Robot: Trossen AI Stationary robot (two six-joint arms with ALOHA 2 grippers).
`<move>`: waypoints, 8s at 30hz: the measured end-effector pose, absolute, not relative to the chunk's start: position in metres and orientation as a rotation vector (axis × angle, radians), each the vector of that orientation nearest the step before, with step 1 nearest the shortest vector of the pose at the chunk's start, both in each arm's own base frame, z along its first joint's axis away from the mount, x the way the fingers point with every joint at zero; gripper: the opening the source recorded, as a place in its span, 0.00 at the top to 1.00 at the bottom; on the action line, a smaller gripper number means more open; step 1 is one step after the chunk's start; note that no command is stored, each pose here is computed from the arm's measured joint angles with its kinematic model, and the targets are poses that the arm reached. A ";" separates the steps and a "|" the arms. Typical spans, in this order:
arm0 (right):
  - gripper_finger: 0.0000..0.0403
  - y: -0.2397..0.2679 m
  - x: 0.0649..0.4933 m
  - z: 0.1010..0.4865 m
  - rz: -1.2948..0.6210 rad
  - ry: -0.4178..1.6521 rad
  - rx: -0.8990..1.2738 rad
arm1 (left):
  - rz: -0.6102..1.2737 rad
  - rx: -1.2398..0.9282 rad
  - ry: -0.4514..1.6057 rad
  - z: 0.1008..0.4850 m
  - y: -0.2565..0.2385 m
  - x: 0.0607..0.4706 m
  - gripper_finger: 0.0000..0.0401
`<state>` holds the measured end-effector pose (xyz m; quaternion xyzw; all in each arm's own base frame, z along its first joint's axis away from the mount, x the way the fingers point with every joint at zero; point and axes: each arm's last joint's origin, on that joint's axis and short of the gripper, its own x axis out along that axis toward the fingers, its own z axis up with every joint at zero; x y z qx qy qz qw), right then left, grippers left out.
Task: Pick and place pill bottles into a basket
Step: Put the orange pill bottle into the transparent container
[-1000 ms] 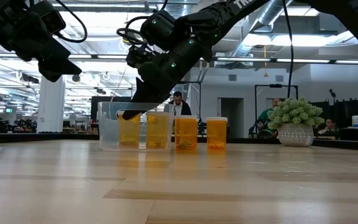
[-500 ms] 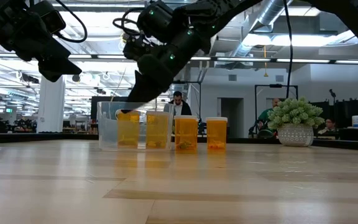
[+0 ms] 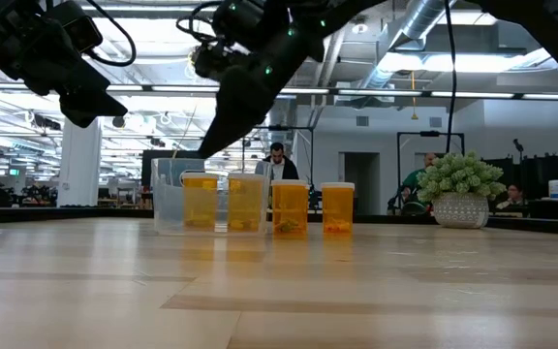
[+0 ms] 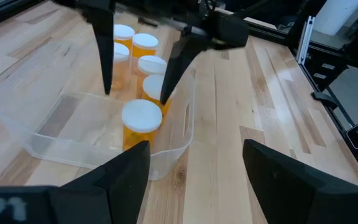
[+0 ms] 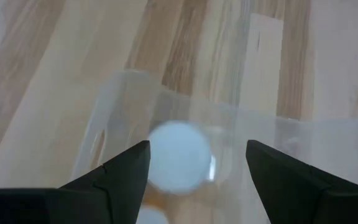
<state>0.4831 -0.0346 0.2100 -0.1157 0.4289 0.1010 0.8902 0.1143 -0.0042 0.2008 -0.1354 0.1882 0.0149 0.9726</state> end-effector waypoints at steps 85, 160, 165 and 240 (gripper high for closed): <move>0.35 -0.031 0.256 0.133 -0.386 0.814 -0.010 | 0.323 -0.484 0.302 0.201 0.003 0.114 0.38; 0.49 -0.059 0.295 0.122 -0.345 0.730 -0.068 | 0.303 -0.522 0.306 0.201 0.002 0.114 0.38; 0.58 -0.059 0.295 0.122 -0.347 0.728 -0.069 | 0.303 -0.522 0.306 0.201 0.002 0.114 0.38; 0.58 -0.043 0.418 0.165 -0.156 0.602 -0.034 | 0.306 -0.512 0.306 0.201 0.003 0.114 0.38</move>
